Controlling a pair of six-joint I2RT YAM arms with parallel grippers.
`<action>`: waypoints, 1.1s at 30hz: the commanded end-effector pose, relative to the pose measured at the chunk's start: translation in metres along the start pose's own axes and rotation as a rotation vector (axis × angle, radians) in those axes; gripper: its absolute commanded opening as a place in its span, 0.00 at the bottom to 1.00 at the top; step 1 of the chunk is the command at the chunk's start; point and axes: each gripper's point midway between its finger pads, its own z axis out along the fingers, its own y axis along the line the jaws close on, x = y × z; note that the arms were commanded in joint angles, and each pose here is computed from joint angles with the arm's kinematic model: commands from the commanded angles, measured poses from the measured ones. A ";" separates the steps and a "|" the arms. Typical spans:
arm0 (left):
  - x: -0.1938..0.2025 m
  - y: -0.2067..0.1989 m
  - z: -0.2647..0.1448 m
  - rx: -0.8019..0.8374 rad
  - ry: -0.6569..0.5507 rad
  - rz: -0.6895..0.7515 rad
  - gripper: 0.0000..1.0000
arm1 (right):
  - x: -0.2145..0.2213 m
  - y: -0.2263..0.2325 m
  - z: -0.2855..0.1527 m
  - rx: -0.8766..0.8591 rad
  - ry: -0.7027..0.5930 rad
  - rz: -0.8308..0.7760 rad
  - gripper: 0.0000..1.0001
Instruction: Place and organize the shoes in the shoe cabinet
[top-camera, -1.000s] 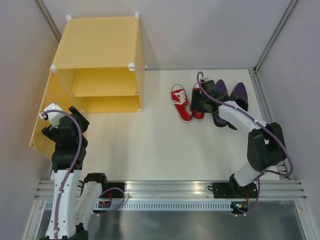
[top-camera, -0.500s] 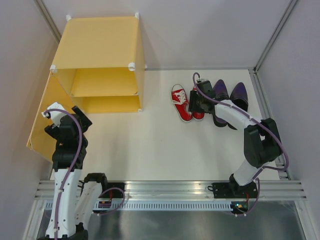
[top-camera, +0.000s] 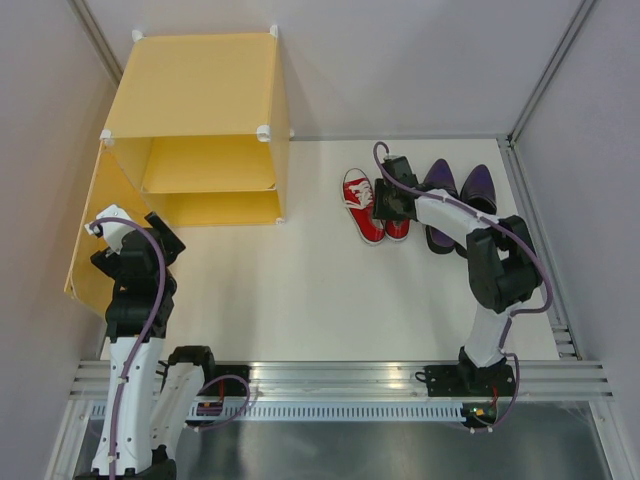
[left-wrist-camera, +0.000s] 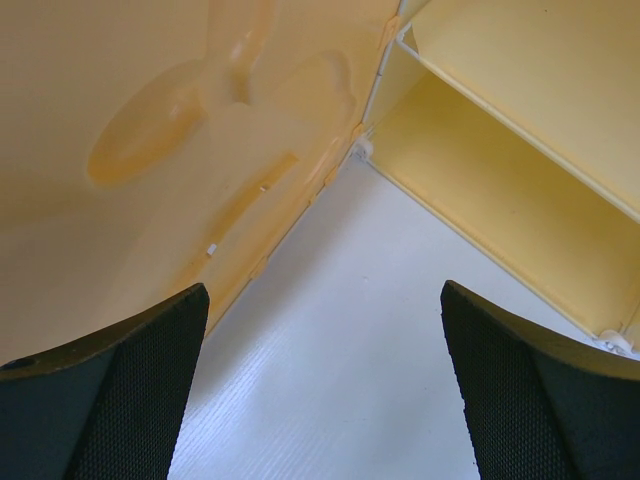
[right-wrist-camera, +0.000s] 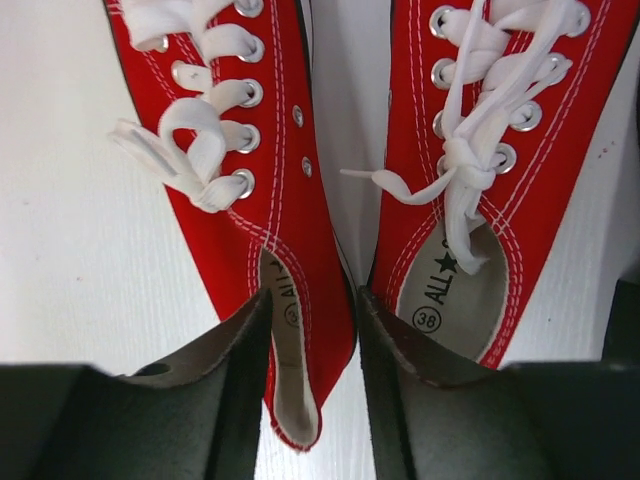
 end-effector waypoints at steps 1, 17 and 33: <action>-0.006 -0.007 0.000 0.033 -0.019 0.000 1.00 | -0.008 0.006 0.012 0.004 -0.014 0.005 0.43; -0.005 -0.006 0.000 0.034 -0.023 0.001 1.00 | 0.014 0.031 0.005 -0.020 0.027 -0.052 0.01; -0.002 -0.006 0.000 0.037 -0.023 -0.011 1.00 | 0.152 0.153 -0.096 -0.233 0.077 -0.156 0.01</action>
